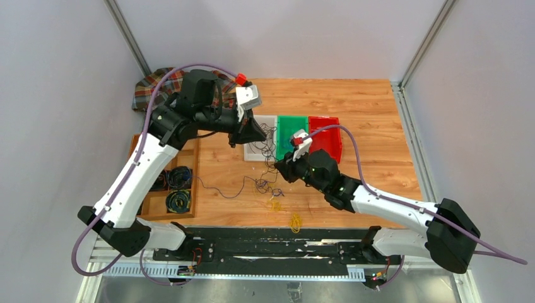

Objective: Untangle the cables

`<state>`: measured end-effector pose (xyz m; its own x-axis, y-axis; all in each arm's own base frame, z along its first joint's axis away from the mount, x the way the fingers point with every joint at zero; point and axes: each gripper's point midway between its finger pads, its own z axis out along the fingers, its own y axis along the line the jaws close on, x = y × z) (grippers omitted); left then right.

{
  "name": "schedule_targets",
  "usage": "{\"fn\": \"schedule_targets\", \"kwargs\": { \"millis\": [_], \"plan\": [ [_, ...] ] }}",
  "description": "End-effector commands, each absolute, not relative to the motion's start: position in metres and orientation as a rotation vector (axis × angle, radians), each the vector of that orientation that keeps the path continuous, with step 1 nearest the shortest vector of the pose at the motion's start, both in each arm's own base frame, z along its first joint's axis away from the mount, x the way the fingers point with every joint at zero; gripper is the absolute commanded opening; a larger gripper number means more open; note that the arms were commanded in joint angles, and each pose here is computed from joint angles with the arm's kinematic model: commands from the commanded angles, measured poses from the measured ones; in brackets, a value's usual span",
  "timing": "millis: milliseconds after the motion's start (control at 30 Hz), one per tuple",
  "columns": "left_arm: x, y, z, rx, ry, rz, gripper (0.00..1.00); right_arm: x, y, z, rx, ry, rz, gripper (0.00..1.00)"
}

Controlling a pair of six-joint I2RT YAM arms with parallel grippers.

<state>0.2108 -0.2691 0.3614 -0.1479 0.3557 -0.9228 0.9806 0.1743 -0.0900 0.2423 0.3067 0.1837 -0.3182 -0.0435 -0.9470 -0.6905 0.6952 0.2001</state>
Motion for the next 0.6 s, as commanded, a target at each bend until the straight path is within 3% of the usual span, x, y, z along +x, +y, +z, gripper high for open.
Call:
{"fn": "schedule_targets", "kwargs": {
  "millis": [0, 200, 567],
  "plan": [
    [0.205, -0.267, 0.395, 1.287, 1.585, -0.974, 0.01, 0.238, 0.296, 0.159, -0.516, 1.846, 0.704, 0.15],
    [0.213, -0.256, 0.440, 1.240, 1.500, -0.838, 0.00, 0.230, 0.265, 0.113, -0.429, 1.956, 0.612, 0.01],
    [0.236, -0.234, 0.513, 1.102, 1.364, -0.582, 0.00, 0.207, 0.221, 0.061, -0.311, 2.091, 0.538, 0.01]
  ]
}}
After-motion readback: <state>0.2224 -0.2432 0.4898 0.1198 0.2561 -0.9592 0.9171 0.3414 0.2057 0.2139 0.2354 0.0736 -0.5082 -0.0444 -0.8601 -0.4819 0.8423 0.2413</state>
